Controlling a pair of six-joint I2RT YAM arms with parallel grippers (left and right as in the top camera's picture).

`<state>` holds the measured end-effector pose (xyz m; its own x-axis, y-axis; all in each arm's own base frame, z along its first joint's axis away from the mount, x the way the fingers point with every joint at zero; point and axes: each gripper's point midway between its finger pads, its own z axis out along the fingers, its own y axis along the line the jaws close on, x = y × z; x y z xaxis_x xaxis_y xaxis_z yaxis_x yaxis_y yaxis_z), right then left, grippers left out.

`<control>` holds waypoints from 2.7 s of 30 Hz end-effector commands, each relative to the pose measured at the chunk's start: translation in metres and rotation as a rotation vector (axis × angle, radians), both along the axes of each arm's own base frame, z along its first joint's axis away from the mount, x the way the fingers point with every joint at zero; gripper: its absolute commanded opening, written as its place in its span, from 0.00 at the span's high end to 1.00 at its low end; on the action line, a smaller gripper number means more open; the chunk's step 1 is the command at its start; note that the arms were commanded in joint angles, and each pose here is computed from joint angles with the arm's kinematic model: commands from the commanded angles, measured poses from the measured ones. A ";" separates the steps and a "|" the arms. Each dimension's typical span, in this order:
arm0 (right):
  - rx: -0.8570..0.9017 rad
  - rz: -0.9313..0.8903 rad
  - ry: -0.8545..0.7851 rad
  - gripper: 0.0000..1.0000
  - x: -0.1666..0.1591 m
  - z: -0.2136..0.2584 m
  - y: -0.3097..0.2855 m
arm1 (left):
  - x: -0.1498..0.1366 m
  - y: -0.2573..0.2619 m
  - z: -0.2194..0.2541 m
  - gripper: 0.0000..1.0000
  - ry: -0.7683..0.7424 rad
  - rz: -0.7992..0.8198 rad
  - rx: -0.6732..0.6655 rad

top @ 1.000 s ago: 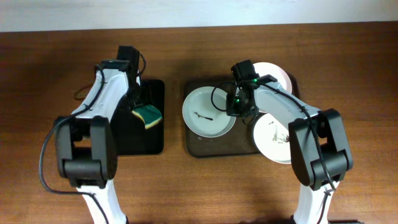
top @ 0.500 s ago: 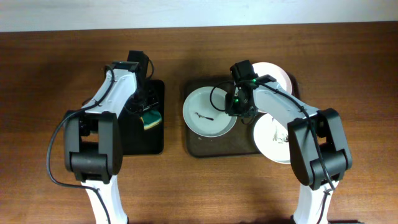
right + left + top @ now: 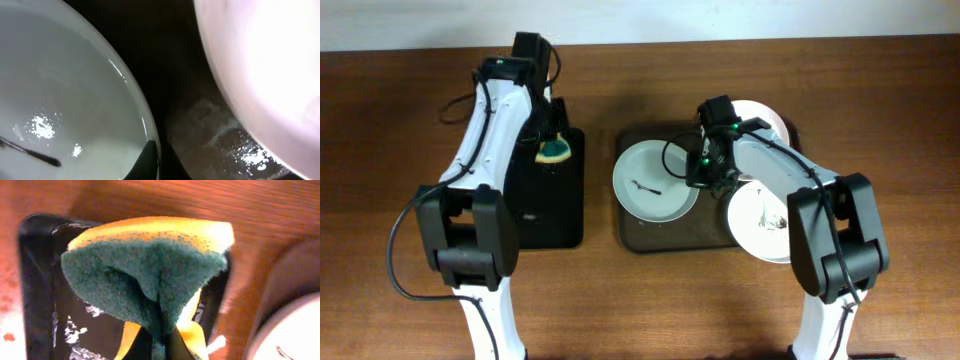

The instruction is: Clean dirty plates on tray and stack at the side

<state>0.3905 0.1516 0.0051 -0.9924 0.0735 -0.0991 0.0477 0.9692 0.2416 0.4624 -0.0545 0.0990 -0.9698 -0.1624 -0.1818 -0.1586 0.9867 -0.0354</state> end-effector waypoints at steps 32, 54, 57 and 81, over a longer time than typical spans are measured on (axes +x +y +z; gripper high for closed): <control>0.134 -0.142 0.155 0.96 -0.035 -0.037 -0.034 | -0.060 -0.230 -0.096 1.00 0.140 -0.668 -0.287; 0.133 -0.142 0.154 0.96 -0.035 -0.038 -0.035 | -0.055 -0.143 -0.111 1.00 0.220 -0.180 0.122; 0.133 -0.142 0.155 0.96 -0.035 -0.038 -0.035 | -0.019 -0.111 -0.087 1.00 0.074 -0.147 0.308; -0.874 -0.053 -0.701 0.96 -0.064 0.171 -0.026 | 0.049 -0.092 0.089 1.00 -0.170 -0.333 -0.391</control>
<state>0.3214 0.1264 0.1303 -0.8490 -0.1411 -0.5093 0.0844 0.9151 -0.3943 0.5119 -0.1474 0.1817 -0.9497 0.0479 -0.3094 0.1791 0.8937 -0.4114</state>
